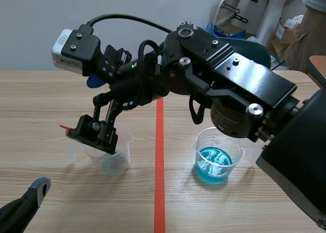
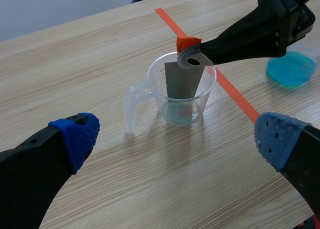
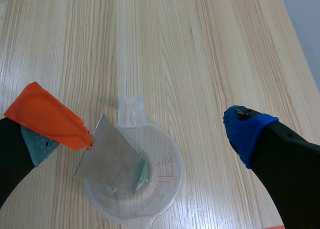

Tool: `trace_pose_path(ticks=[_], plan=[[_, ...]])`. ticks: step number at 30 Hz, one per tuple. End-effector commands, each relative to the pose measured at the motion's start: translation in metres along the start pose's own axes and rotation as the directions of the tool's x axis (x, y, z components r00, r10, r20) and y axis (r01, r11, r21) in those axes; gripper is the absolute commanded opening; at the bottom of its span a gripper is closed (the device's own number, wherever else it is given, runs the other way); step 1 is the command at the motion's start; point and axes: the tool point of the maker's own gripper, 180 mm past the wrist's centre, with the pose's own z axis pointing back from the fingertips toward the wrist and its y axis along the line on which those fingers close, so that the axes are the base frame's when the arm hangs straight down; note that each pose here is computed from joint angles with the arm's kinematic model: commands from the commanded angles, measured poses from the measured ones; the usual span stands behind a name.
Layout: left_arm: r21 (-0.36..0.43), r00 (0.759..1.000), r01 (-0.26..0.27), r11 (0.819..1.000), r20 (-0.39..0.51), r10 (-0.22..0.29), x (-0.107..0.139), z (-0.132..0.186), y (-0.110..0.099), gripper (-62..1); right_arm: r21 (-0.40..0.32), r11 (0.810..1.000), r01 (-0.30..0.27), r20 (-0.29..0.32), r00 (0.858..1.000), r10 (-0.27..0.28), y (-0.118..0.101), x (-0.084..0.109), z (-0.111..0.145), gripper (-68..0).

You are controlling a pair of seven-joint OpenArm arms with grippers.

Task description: Do the redox reaction experiment

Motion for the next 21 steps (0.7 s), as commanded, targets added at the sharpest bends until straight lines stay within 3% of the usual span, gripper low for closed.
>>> trace_pose_path(ticks=[1,21], plan=[[-0.005,1.0,-0.007,1.0,0.028,0.008,0.0072,-0.0013,-0.0027,1.4,0.005,1.0,-0.028,0.031,0.999,0.028,-0.0031,0.0136,0.0014,0.4],[-0.005,1.0,-0.007,1.0,0.028,0.008,0.0072,-0.0013,-0.0027,1.4,0.013,0.999,-0.031,0.029,0.999,0.031,-0.0003,0.0134,0.0002,0.4]])
